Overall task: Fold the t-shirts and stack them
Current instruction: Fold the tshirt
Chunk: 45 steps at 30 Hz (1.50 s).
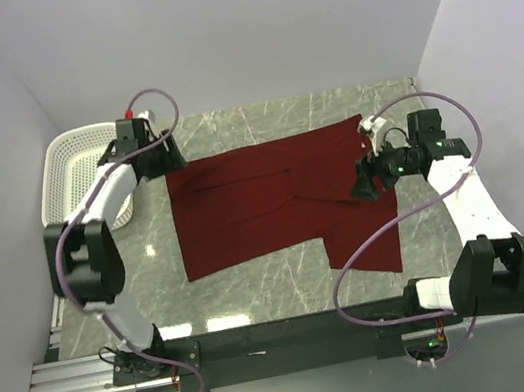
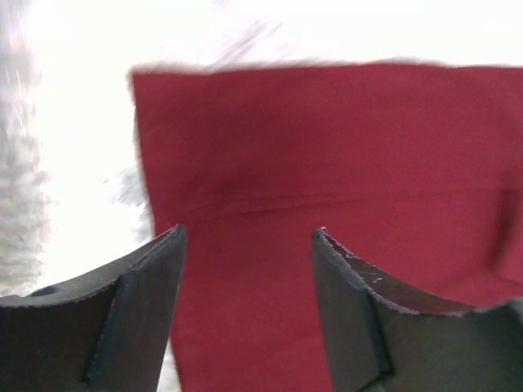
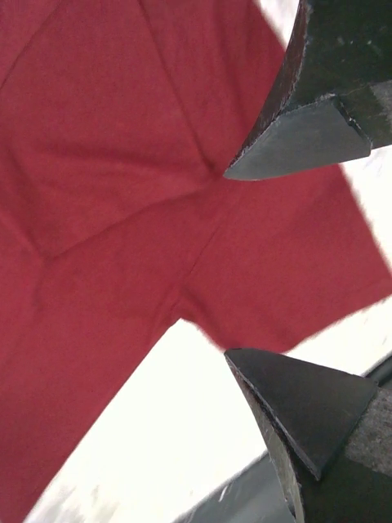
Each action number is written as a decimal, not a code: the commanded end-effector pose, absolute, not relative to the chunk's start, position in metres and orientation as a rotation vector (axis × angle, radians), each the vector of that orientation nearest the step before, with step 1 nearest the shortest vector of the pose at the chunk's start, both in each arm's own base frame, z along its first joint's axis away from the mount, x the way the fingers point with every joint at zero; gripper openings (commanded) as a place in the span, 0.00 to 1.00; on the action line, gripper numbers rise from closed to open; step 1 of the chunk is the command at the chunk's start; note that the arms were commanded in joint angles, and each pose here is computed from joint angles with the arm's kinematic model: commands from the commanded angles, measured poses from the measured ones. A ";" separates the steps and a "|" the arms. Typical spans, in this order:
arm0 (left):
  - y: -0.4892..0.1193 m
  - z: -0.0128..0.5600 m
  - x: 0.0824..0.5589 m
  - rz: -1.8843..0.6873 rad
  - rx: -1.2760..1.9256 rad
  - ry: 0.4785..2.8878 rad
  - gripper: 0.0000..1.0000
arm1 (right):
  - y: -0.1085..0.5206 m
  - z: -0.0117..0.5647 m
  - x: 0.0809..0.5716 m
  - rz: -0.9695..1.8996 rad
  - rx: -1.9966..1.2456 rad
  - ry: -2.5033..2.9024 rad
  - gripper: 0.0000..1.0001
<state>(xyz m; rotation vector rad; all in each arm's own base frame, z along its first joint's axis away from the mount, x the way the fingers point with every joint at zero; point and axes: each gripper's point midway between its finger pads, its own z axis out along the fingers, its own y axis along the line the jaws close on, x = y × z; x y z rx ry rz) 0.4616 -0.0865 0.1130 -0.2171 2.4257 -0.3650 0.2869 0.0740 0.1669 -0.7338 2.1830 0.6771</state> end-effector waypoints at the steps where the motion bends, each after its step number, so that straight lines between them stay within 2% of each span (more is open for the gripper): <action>1: -0.096 0.203 0.460 -0.371 -0.057 2.203 0.70 | 0.054 0.182 0.283 0.432 -0.985 2.083 0.92; 2: -0.084 0.240 0.455 -0.306 -0.070 2.084 0.70 | 0.050 0.176 0.277 0.392 -1.039 2.072 0.94; 3: -0.076 0.229 0.441 -0.268 -0.075 2.082 0.72 | 0.047 0.172 0.272 0.323 -1.187 1.998 0.97; 4: -0.069 0.265 0.423 -0.255 -0.077 1.969 0.78 | 0.046 0.174 0.264 0.269 -1.272 1.935 0.99; 5: -0.065 0.280 0.416 -0.246 -0.080 1.890 0.84 | 0.045 0.152 0.244 0.285 -1.355 1.954 0.99; 6: -0.062 0.262 0.400 -0.240 -0.082 1.903 0.91 | 0.037 0.143 0.237 0.207 -1.521 1.886 0.99; 7: -0.059 0.285 0.380 -0.250 -0.078 1.819 0.99 | 0.036 0.135 0.225 0.196 -1.610 1.862 0.99; 11: -0.074 0.266 0.333 -0.365 -0.007 1.854 1.00 | 0.021 0.092 0.171 0.282 -1.908 1.904 0.95; 15: -0.087 0.232 0.300 -0.513 -0.132 2.034 0.98 | 0.017 0.078 0.145 0.362 -1.985 1.949 0.91; 19: -0.095 0.210 0.274 -0.616 -0.262 2.133 0.91 | 0.006 0.057 0.132 0.270 -2.068 1.991 0.89; 27: -0.098 0.201 0.258 -0.690 -0.397 2.127 0.91 | -0.008 0.033 0.140 0.073 -2.105 2.027 0.87; 37: -0.096 0.186 0.254 -0.686 -0.481 2.187 0.91 | 0.014 0.037 0.145 0.287 -2.074 1.998 0.81; 45: -0.096 0.188 0.252 -0.672 -0.396 2.150 0.91 | 0.012 0.027 0.145 0.234 -2.161 1.876 0.82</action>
